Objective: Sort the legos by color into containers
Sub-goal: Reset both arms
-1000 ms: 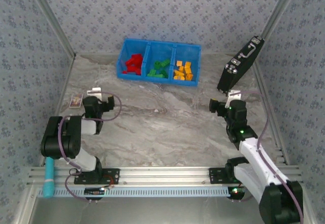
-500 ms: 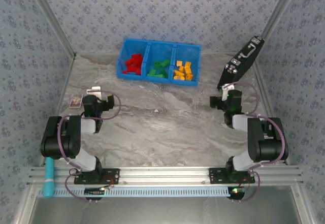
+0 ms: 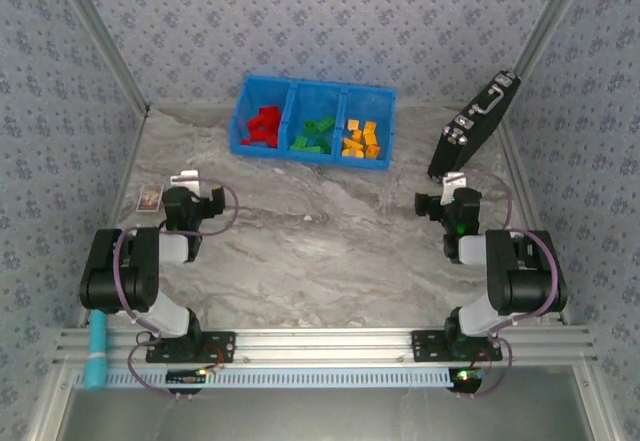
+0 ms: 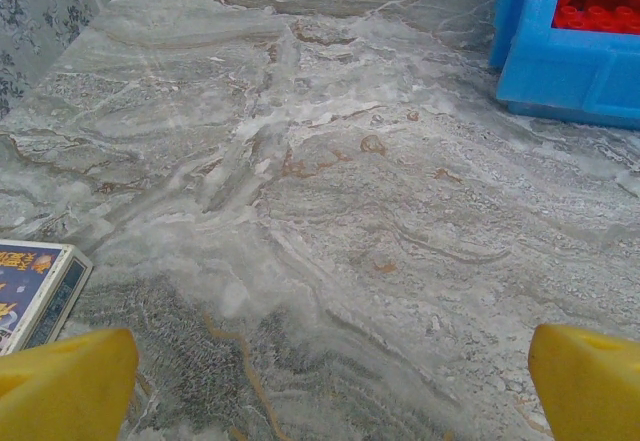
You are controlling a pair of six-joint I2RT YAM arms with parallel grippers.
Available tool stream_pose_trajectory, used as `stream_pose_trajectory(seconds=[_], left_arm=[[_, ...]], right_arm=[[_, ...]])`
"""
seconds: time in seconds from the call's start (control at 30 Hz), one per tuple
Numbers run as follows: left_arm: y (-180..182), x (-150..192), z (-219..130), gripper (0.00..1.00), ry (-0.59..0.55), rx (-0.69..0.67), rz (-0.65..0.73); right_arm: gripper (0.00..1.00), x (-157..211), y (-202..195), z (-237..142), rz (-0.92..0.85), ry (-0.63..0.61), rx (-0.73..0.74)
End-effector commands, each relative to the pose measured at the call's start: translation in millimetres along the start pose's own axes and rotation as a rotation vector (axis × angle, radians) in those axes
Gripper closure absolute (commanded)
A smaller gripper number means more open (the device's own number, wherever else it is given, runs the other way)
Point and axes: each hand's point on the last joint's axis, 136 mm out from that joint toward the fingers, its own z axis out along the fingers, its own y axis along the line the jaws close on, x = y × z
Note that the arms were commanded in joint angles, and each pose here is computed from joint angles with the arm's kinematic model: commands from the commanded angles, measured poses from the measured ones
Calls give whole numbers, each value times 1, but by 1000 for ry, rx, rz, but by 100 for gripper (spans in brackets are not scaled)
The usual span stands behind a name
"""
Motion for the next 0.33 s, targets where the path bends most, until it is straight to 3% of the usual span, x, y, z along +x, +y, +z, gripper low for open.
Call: stream_pose_trajectory(seconds=[0.0,0.3], left_arm=[[-3,-10,0,0,-25,20,-10],[-3,-10,-1,0,-30,20,-9]], right_arm=[[0,-13,-3,1,20,-40,4],[1,-13,-2,1,11,-42,18]])
